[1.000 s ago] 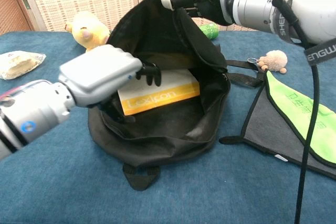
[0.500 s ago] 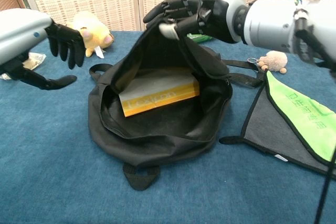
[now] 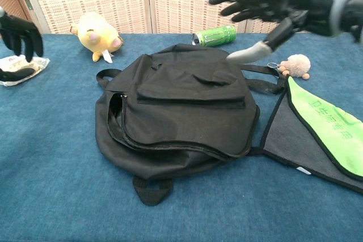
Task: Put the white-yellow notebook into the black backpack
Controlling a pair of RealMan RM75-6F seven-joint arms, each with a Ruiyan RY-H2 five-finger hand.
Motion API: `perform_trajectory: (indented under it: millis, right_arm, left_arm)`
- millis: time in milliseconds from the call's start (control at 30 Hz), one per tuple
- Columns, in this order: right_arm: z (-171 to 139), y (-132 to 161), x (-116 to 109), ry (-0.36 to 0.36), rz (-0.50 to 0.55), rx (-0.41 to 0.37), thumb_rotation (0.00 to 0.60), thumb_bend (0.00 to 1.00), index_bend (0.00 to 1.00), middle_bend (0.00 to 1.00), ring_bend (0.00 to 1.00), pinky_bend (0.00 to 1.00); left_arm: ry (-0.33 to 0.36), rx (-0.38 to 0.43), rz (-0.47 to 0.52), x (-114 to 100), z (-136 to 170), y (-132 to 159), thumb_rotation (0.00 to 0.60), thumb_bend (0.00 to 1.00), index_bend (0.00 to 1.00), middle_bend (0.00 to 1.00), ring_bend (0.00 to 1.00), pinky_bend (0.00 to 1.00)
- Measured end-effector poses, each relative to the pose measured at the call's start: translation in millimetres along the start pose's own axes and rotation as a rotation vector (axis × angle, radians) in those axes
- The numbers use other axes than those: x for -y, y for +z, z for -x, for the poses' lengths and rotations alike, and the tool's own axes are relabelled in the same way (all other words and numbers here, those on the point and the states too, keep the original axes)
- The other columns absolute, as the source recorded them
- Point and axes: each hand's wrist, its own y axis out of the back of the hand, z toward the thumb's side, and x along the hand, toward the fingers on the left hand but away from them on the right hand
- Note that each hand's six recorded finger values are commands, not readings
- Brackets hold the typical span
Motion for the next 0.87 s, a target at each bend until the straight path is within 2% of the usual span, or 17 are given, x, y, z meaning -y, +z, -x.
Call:
perform_trajectory:
  millis: [100,167,233,300,333,400,500,867]
  right_arm:
    - [-21,-17,-17,-0.103,-0.077,0.045,0.600,0.38,0.35,0.23,0.19,0.22]
    - [-35,-28,-27,-0.166,-0.124,0.080,0.600,0.38,0.33,0.23,0.18,0.22]
    - [-54,-42,-37,-0.235,-0.188,0.127,0.600,0.37,0.25,0.21,0.16,0.18]
    - [-77,-58,-45,-0.286,-0.253,0.187,0.600,0.35,0.11,0.15,0.10,0.06]
    - [-88,-65,-47,-0.298,-0.280,0.215,0.600,0.32,0.05,0.12,0.07,0.03]
    - [-112,-81,-51,-0.313,-0.333,0.277,0.600,0.28,0.00,0.08,0.04,0.01]
    - [-139,-97,-56,-0.334,-0.385,0.343,0.598,0.25,0.00,0.05,0.02,0.00]
    - [-203,-125,-59,-0.433,-0.408,0.431,0.596,0.25,0.00,0.05,0.02,0.00]
  left_arm:
    - [-0.010,-0.074,-0.005,-1,4,-23,0.600,0.31,0.45,0.51,0.46,0.40]
    - [-0.017,-0.127,-0.008,-2,9,-39,0.600,0.29,0.43,0.48,0.42,0.37]
    - [-0.023,-0.169,-0.010,-3,14,-53,0.600,0.27,0.42,0.46,0.39,0.34]
    - [-0.027,-0.217,-0.003,-5,21,-68,0.600,0.26,0.41,0.43,0.36,0.32]
    - [-0.027,-0.235,0.000,-6,25,-74,0.600,0.25,0.40,0.41,0.35,0.31]
    - [-0.024,-0.271,-0.001,-9,33,-85,0.600,0.23,0.37,0.38,0.32,0.28]
    - [-0.015,-0.302,-0.016,-12,46,-95,0.600,0.22,0.35,0.36,0.29,0.26]
    - [0.018,-0.303,-0.017,-17,93,-96,0.600,0.22,0.35,0.36,0.29,0.25]
